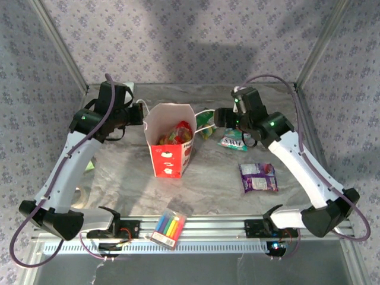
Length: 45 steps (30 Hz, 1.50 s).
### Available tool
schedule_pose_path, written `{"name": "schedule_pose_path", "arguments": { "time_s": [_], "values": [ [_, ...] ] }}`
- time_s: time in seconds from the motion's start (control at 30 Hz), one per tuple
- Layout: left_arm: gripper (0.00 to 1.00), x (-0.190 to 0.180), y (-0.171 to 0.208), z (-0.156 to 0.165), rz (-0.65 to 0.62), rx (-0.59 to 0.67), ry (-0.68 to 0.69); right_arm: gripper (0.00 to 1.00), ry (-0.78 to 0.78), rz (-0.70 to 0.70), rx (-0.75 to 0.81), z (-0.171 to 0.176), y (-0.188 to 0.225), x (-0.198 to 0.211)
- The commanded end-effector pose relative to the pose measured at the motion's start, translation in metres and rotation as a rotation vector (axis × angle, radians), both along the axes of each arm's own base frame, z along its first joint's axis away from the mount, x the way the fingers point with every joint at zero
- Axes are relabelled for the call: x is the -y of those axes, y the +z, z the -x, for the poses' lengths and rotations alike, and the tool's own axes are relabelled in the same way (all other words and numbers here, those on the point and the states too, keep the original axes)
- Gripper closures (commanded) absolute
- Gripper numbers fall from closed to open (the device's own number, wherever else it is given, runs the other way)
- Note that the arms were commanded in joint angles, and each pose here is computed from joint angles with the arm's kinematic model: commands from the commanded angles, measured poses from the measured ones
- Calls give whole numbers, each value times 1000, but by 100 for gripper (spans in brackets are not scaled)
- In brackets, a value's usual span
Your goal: Place the snacks into the paper bag
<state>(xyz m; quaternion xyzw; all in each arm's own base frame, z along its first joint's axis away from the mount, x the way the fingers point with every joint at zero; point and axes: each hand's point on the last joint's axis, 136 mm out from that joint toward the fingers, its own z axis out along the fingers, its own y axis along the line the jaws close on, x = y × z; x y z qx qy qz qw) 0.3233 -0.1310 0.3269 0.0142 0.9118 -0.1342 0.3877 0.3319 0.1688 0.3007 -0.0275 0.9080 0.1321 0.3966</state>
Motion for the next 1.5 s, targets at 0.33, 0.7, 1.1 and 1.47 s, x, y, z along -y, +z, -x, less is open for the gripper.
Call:
{"name": "schedule_pose_path", "arguments": {
  "time_s": [0.33,0.7,1.1,1.47],
  "values": [
    [99,-20,-7,-4,-7,-7,39,16,153,-201,-117,-34,-19,-41],
    [99,-22,-9,-2,-2,-8,39,15,211,-225,-64,-20,6,-45],
    [99,-25,-4,3,6,9,45,12,200,-200,59,-14,40,-28],
    [99,-31,-9,2,-8,-4,61,10,-53,-255,-25,-52,1,28]
  ]
}}
